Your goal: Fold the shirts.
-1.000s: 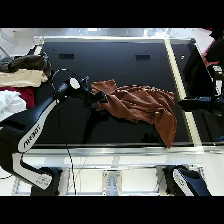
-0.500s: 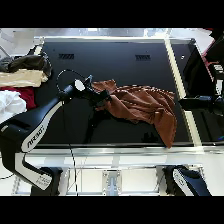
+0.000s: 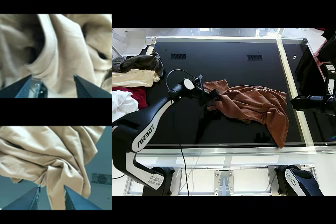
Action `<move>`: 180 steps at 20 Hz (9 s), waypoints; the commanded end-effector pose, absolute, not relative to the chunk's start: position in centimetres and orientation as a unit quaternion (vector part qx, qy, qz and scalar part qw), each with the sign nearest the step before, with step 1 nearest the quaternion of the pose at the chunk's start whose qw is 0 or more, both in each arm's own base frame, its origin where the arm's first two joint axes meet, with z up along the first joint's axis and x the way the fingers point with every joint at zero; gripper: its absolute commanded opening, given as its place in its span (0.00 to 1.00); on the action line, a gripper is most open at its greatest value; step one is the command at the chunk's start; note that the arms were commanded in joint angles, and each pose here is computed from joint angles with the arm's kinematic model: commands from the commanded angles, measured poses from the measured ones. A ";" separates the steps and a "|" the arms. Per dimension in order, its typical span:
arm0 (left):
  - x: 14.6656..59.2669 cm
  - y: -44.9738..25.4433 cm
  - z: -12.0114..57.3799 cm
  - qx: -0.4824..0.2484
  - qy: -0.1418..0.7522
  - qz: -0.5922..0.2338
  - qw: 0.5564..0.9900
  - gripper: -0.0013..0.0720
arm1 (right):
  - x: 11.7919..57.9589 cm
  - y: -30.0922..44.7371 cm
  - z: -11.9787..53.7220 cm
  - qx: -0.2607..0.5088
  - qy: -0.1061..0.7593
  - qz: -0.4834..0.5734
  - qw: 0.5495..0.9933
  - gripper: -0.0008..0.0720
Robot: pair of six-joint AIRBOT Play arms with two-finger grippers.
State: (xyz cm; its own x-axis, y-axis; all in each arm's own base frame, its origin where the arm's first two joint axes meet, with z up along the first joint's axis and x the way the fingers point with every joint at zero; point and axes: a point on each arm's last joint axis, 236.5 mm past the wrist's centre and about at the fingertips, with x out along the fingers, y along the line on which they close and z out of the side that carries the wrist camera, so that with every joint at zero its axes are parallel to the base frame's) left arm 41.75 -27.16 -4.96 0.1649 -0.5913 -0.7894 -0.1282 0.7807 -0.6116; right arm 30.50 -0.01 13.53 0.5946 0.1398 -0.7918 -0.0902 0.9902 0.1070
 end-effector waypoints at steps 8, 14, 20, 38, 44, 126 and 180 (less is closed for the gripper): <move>41.4 -28.6 -7.0 -0.262 0.627 -0.169 0.714 0.86 | 30.6 0.9 13.8 0.043 0.440 0.078 0.894 0.48; 43.5 -30.7 -6.1 -0.308 0.584 -0.171 0.731 0.06 | 30.4 -0.5 13.4 0.020 0.447 0.057 0.892 0.49; 43.5 -29.3 -6.3 -0.314 0.596 -0.164 0.720 0.04 | 27.7 -7.0 6.3 -0.036 0.525 -0.056 0.848 0.49; 43.4 -28.5 -6.3 -0.294 0.597 -0.180 0.724 0.04 | 28.2 -9.6 -6.4 0.520 0.468 -0.021 0.714 0.61; 43.9 -28.5 -6.2 -0.297 0.589 -0.177 0.730 0.04 | 26.8 -12.5 -8.3 0.448 0.511 -0.057 0.731 0.60; 37.8 1.6 -0.7 -0.489 0.404 -0.158 0.757 0.51 | 23.3 -5.1 -7.0 0.553 0.452 -0.072 0.696 0.67; 34.8 -7.4 22.4 -0.352 0.194 -0.369 0.838 0.03 | 27.2 2.9 24.5 0.178 0.228 0.160 0.944 0.03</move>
